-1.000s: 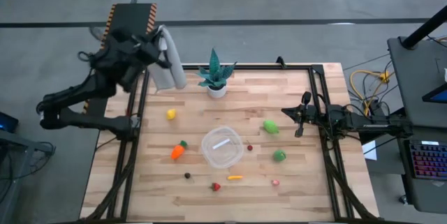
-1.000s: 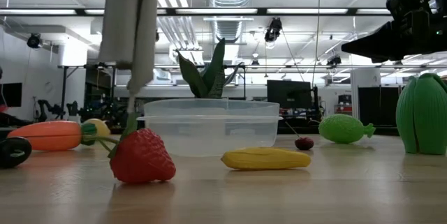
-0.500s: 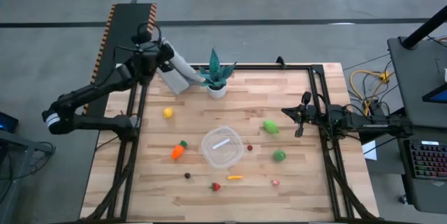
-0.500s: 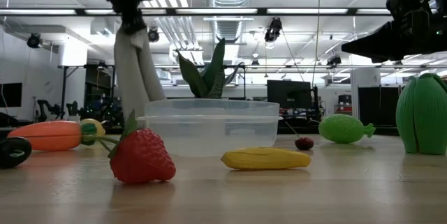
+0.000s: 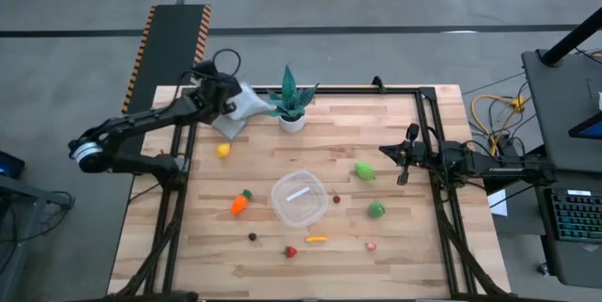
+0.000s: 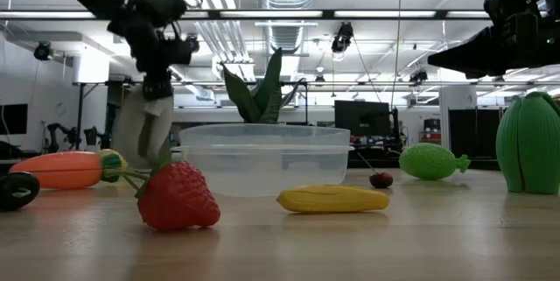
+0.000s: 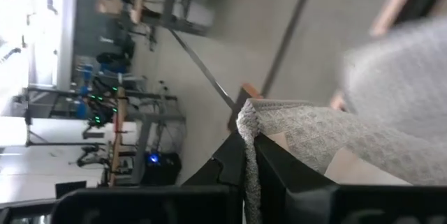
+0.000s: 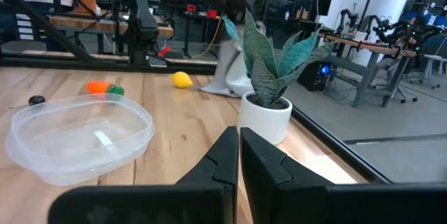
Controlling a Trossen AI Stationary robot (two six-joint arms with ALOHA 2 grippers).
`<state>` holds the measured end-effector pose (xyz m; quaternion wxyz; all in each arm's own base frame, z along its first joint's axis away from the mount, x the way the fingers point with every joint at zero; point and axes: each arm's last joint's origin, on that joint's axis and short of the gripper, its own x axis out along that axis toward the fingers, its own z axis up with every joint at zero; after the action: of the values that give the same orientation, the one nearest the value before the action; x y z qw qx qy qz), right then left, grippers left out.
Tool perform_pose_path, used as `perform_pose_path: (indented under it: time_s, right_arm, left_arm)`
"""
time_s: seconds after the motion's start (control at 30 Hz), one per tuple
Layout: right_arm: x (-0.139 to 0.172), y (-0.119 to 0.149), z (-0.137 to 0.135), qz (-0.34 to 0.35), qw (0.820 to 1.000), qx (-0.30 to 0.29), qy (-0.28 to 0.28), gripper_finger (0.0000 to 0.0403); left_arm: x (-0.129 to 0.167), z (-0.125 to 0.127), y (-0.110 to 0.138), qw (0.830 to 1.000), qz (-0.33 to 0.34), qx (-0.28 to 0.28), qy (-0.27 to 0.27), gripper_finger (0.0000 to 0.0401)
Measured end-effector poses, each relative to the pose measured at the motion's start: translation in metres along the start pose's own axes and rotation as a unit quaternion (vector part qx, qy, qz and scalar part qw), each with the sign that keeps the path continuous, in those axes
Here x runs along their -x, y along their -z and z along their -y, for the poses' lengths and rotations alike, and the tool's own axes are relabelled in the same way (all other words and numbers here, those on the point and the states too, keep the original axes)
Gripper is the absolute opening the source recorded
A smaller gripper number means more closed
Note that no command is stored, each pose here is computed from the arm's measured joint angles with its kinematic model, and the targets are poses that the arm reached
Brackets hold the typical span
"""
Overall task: Pick and placing Produce into tupperware
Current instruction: Move the gray microfiber cloth to the top left of the table
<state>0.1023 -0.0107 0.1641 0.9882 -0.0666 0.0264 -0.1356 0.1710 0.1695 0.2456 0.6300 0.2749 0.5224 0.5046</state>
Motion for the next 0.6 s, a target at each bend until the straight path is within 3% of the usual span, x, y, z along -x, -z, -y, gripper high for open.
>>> perform_pose_path:
  time_s: [0.33, 0.6]
  right_arm:
    - [0.0, 0.0, 0.0, 0.0, 1.0, 0.0, 0.0, 0.0009]
    - [0.0, 0.0, 0.0, 0.0, 1.0, 0.0, 0.0, 0.0009]
  left_arm:
    - [-0.03, 0.046, 0.006, 0.995, -0.062, -0.06, 0.051, 0.0]
    - [-0.045, 0.07, 0.007, 0.991, -0.079, -0.046, 0.098, 0.0]
